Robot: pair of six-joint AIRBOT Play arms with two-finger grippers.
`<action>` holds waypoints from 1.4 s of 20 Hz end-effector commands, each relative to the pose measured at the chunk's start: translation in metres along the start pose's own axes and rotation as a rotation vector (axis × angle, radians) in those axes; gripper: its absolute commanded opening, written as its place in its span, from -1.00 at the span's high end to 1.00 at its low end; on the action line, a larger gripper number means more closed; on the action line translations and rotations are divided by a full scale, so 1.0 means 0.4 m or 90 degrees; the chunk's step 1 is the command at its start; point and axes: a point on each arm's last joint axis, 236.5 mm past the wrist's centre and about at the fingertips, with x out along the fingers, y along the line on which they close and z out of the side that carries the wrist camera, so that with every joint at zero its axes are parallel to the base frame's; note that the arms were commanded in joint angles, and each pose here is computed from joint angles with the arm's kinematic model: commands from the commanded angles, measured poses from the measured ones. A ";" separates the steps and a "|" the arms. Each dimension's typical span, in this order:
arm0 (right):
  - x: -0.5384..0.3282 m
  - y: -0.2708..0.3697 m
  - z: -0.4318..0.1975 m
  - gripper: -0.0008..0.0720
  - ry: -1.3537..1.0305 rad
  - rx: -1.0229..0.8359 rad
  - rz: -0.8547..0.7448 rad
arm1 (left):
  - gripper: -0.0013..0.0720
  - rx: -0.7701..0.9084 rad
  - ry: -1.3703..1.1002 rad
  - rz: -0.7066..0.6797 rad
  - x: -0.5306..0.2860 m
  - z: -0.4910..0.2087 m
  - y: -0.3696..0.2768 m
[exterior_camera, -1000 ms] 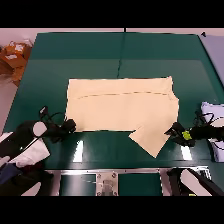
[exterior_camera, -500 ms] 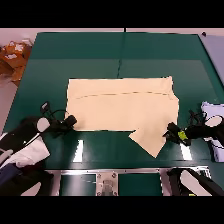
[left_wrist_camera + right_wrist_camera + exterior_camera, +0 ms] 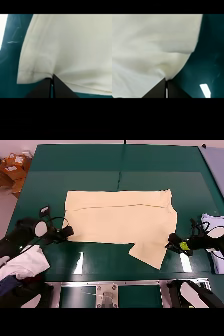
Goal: Fold the shirts.
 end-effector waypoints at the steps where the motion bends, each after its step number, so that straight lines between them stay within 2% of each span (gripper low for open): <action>1: -0.043 -0.051 -0.016 0.92 -0.018 0.007 -0.064 | 0.91 0.086 0.027 0.062 -0.030 -0.009 0.047; 3: -0.065 -0.030 -0.011 0.92 -0.044 0.002 -0.048 | 0.91 0.114 0.021 0.057 -0.036 0.001 0.040; 6: -0.110 0.073 0.032 0.92 -0.089 -0.004 0.045 | 0.91 0.141 -0.030 0.025 -0.065 0.058 -0.006; 9: -0.180 0.164 0.137 0.92 -0.170 -0.007 0.117 | 0.91 0.145 -0.119 -0.025 -0.113 0.156 -0.078; 12: -0.220 0.238 0.246 0.92 -0.199 -0.019 0.168 | 0.91 0.107 -0.135 -0.021 -0.113 0.255 -0.083; 20: -0.190 0.384 0.548 0.92 -0.215 -0.051 0.227 | 0.90 0.096 -0.168 -0.041 -0.012 0.503 -0.178; 28: -0.010 0.465 0.703 0.91 -0.180 -0.083 0.216 | 0.89 0.124 -0.262 -0.126 0.054 0.660 -0.305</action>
